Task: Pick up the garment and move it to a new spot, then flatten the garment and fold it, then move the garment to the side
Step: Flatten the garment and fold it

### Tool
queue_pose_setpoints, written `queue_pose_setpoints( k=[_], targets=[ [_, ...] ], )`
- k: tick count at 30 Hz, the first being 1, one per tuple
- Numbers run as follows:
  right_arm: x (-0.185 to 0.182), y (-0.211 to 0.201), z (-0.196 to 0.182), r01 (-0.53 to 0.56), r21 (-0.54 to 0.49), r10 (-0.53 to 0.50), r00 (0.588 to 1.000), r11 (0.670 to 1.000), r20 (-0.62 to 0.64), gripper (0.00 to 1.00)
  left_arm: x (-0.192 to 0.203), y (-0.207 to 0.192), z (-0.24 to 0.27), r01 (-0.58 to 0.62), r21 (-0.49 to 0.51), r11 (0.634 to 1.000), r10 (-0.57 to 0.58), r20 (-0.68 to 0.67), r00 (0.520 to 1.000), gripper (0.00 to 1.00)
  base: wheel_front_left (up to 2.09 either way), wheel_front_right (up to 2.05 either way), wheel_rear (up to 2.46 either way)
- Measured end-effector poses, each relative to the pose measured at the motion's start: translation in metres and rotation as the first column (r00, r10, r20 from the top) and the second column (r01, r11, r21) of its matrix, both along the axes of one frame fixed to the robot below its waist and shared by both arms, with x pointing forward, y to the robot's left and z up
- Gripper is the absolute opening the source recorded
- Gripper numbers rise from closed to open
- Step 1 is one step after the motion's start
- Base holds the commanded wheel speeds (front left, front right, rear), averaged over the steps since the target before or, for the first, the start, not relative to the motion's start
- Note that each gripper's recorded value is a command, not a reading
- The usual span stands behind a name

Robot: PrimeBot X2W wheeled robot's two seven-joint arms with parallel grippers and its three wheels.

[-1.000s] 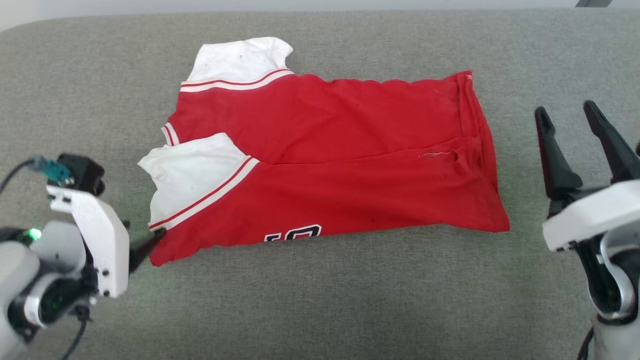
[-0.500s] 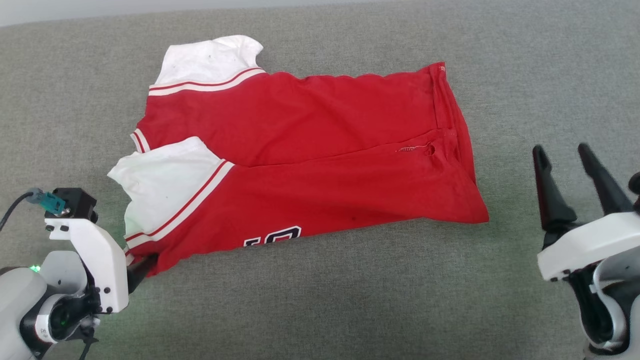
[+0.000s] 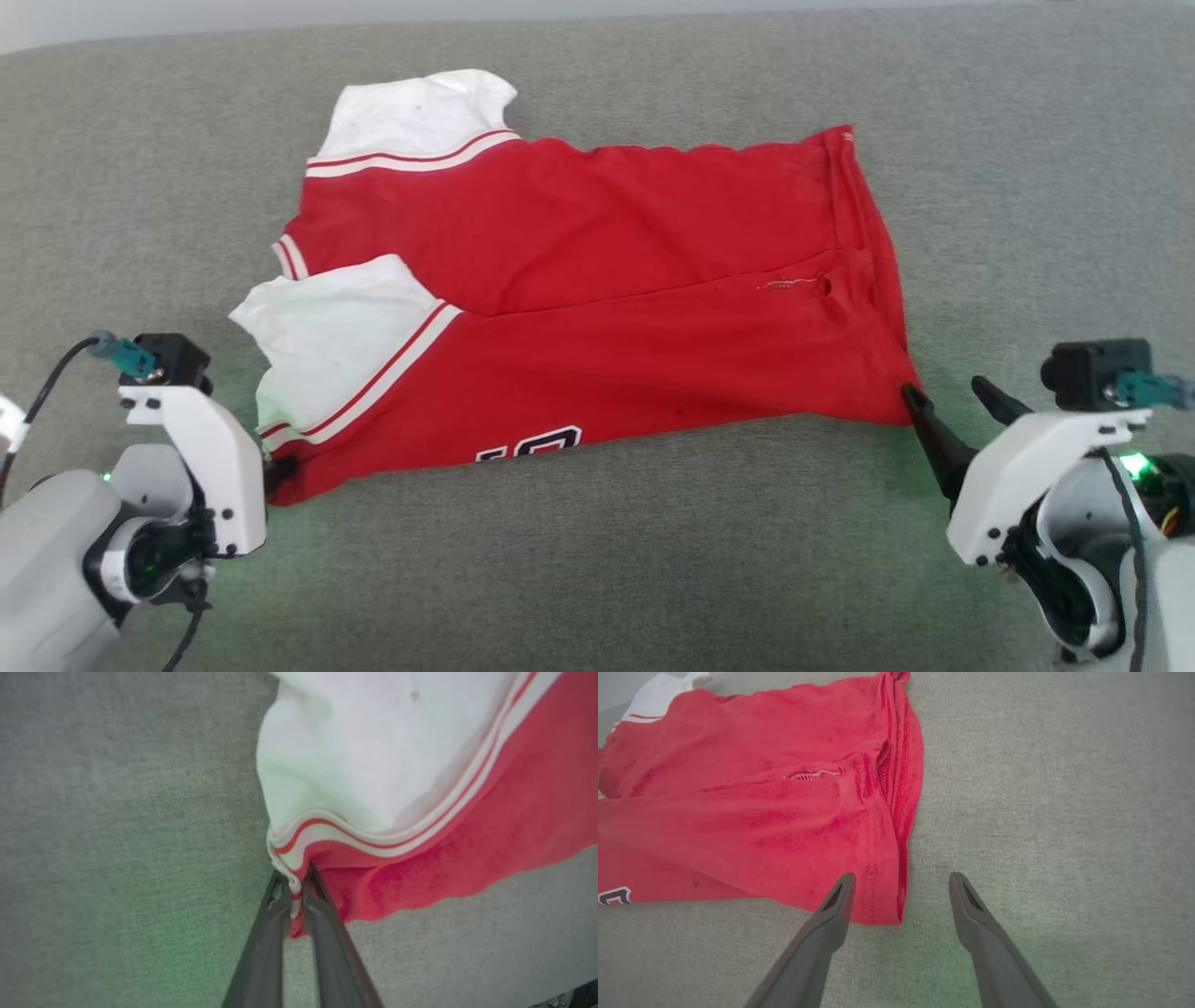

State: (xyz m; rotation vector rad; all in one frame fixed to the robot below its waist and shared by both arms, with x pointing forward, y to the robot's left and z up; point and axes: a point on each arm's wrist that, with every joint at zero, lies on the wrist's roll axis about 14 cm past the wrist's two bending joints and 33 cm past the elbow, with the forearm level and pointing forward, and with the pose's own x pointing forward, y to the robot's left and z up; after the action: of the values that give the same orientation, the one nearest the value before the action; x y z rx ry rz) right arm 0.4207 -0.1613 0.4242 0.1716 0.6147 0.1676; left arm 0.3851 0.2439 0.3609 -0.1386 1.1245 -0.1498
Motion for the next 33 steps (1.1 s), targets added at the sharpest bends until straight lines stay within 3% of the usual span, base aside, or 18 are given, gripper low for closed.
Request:
queue_pose_setpoints(
  k=[11,15,17,29,33],
  targets=[
    [0.015,0.021,-0.040,-0.122,-0.030,0.112,0.966,0.992,-0.232,1.00,0.000,0.001,0.003,0.002,-0.011,1.000,-0.002,0.023,1.000,0.00,0.00,0.00,0.00],
    [0.015,0.027,-0.054,-0.194,-0.071,0.162,0.933,0.978,-0.321,1.00,-0.001,0.001,0.004,-0.004,-0.015,1.000,0.004,0.025,1.000,0.00,0.00,0.00,0.00],
    [0.015,0.029,-0.057,-0.228,-0.086,0.183,0.915,0.970,-0.360,0.00,-0.002,0.003,0.004,-0.007,-0.011,1.000,0.007,0.025,1.000,0.00,0.00,0.00,0.00],
    [-0.001,0.019,-0.039,-0.296,-0.082,0.236,0.875,0.952,-0.424,0.00,-0.010,0.015,0.023,-0.014,0.005,1.000,0.014,0.038,0.999,0.00,0.00,0.00,0.00],
    [-0.008,0.009,-0.023,-0.295,-0.098,0.232,0.882,0.950,-0.411,0.00,-0.016,0.018,0.037,0.009,0.027,1.000,-0.010,0.049,0.999,0.00,0.00,0.00,0.00]
  ],
)
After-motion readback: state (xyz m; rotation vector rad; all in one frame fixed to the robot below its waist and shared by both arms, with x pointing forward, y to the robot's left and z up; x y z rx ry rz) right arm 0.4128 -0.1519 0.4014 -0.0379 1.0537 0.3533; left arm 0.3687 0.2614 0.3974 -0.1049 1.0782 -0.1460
